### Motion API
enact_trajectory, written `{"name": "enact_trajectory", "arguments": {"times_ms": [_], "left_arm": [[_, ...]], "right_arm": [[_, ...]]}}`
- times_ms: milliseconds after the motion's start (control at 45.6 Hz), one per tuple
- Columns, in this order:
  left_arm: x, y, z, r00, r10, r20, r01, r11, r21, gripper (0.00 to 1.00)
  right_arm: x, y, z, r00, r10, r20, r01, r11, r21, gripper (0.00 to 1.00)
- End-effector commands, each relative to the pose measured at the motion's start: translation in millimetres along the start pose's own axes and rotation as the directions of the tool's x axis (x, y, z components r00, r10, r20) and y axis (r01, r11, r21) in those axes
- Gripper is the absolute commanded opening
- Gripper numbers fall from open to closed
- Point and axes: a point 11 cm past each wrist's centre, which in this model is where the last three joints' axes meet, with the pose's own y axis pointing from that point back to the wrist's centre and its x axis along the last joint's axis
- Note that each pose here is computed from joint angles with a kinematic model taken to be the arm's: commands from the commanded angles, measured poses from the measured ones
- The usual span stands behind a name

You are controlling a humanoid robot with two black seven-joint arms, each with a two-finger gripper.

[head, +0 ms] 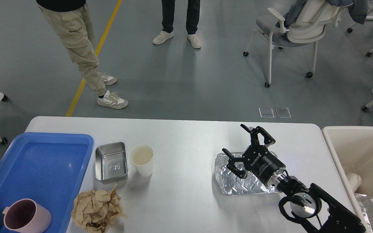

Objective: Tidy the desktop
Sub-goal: 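Move the left gripper down toward the small metal tin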

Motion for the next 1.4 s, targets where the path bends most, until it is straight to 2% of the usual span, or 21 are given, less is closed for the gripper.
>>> {"name": "enact_trajectory", "arguments": {"times_ms": [0,88,154,241,373,526,680,855,943,1031,1228,1382], "left_arm": [[2,-2,0,1.000,-0.026,-0.009,0.026,1.000,0.001,0.97],[5,-10,-3,1.000,-0.028,-0.003,0.028,1.000,0.003,0.97],[2,-17,8,0.997,-0.075,0.028,0.076,0.997,-0.027,0.97],[3,-24,29,0.980,-0.128,0.150,0.138,0.989,-0.058,0.97],[-10,-40,34,0.892,-0.207,0.403,0.241,0.970,-0.035,0.97],[-36,-55,39,0.611,-0.288,0.738,0.412,0.911,0.014,0.97],[-52,-66,37,0.292,-0.297,0.909,0.500,0.858,0.120,0.97],[-78,-79,38,-0.028,-0.276,0.961,0.550,0.799,0.245,0.97],[-92,-87,46,-0.217,-0.235,0.948,0.560,0.765,0.318,0.97],[-103,-91,50,-0.344,-0.219,0.913,0.563,0.731,0.387,0.97],[-127,-111,70,-0.503,-0.176,0.846,0.542,0.699,0.467,0.97],[-143,-128,73,-0.567,-0.143,0.811,0.534,0.686,0.494,0.97]], "right_arm": [[0,0,0,1.000,0.001,0.000,-0.001,1.000,0.000,1.00],[-1,-1,-1,1.000,0.001,0.000,-0.001,1.000,0.003,1.00],[-1,-1,-1,1.000,0.004,0.001,-0.004,1.000,0.003,1.00],[-1,-2,-1,1.000,0.002,-0.001,-0.002,1.000,0.003,1.00],[-1,-2,-3,1.000,0.001,-0.002,-0.001,1.000,0.009,1.00],[-2,-3,-5,1.000,-0.001,-0.002,0.001,1.000,0.014,1.00],[-2,-2,-7,1.000,-0.003,-0.007,0.003,1.000,0.014,1.00],[-2,-2,-9,1.000,-0.003,-0.010,0.003,1.000,0.017,1.00],[-4,-2,-9,1.000,-0.008,-0.010,0.008,1.000,0.018,1.00],[-4,-2,-11,1.000,-0.010,-0.012,0.011,1.000,0.022,1.00],[-4,0,-10,1.000,-0.009,-0.009,0.009,1.000,0.023,1.00],[-5,0,-10,1.000,-0.010,-0.007,0.010,1.000,0.027,1.00]]}}
